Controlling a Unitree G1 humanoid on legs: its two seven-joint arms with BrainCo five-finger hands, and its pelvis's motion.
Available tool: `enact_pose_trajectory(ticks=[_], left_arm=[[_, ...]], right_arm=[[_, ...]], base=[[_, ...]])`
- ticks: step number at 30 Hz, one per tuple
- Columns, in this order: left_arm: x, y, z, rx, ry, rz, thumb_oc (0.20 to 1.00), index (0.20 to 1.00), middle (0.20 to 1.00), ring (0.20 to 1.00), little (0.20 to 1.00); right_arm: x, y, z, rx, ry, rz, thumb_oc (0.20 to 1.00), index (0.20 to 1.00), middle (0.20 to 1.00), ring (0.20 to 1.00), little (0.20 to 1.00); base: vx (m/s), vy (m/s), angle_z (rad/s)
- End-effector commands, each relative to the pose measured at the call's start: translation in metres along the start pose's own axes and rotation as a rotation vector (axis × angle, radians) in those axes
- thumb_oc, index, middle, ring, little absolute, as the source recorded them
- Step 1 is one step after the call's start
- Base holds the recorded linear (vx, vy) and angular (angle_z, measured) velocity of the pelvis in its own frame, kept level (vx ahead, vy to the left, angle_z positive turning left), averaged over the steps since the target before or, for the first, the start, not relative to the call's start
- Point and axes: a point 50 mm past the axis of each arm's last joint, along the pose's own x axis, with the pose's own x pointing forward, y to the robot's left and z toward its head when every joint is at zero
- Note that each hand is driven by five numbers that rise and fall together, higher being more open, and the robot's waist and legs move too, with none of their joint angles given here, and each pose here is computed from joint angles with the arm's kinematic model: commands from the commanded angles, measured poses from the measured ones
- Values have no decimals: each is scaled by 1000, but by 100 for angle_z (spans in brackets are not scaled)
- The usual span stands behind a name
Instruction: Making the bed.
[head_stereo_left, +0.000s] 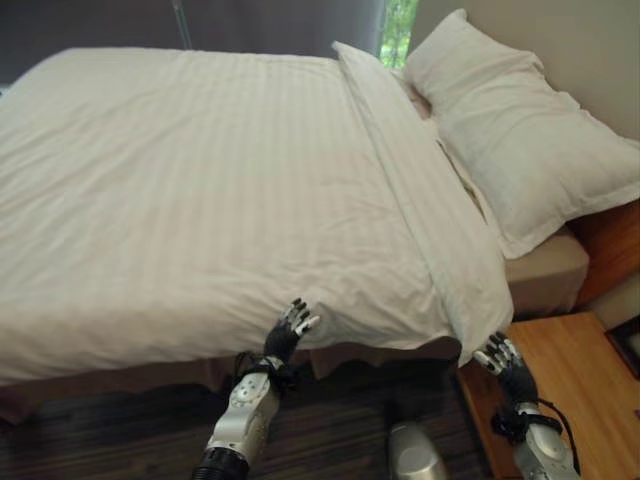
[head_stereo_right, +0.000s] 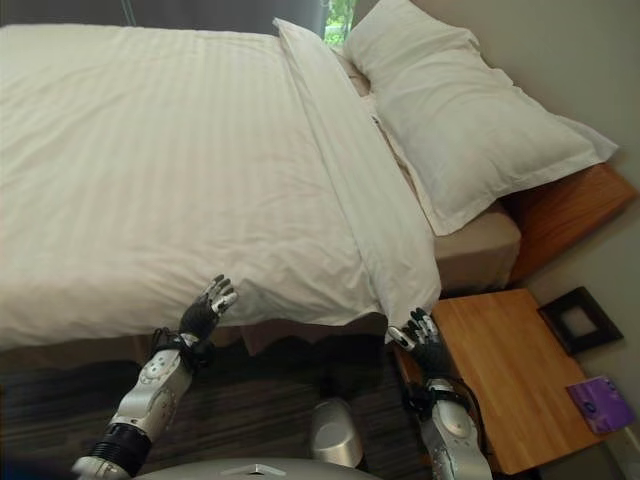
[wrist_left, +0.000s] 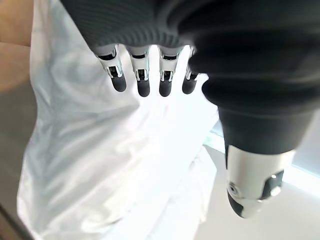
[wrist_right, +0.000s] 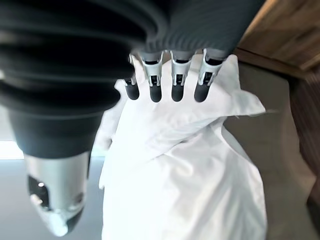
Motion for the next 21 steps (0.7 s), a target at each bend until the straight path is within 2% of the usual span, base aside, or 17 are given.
enact_pose_trajectory(ticks=[1, 7, 14, 16, 21], left_arm=[[1, 1, 24, 102, -127, -31, 1000, 1000, 1000, 1000, 1000], [-6, 13, 64, 405, -276, 7, 1000, 1000, 1000, 1000, 1000], [-17, 33, 80, 426, -351, 157, 1000, 1000, 1000, 1000, 1000], [-22, 44, 81, 425, -353, 235, 1000, 1000, 1000, 1000, 1000], [-25, 49, 95, 462, -429, 299, 1000, 1000, 1000, 1000, 1000]], right_arm=[[17, 8, 42, -73, -203, 27, 1000, 1000, 1000, 1000, 1000], [23, 19, 63, -143, -304, 58, 1000, 1000, 1000, 1000, 1000], [29, 38, 91, -182, -414, 156, 1000, 1000, 1000, 1000, 1000], [28, 53, 106, -123, -486, 219, 1000, 1000, 1000, 1000, 1000], [31, 75, 118, -76, -549, 287, 1000, 1000, 1000, 1000, 1000]], base=[[-196, -9, 13], [-78, -123, 61], [-57, -179, -8], [-120, -159, 18], [-208, -117, 22]])
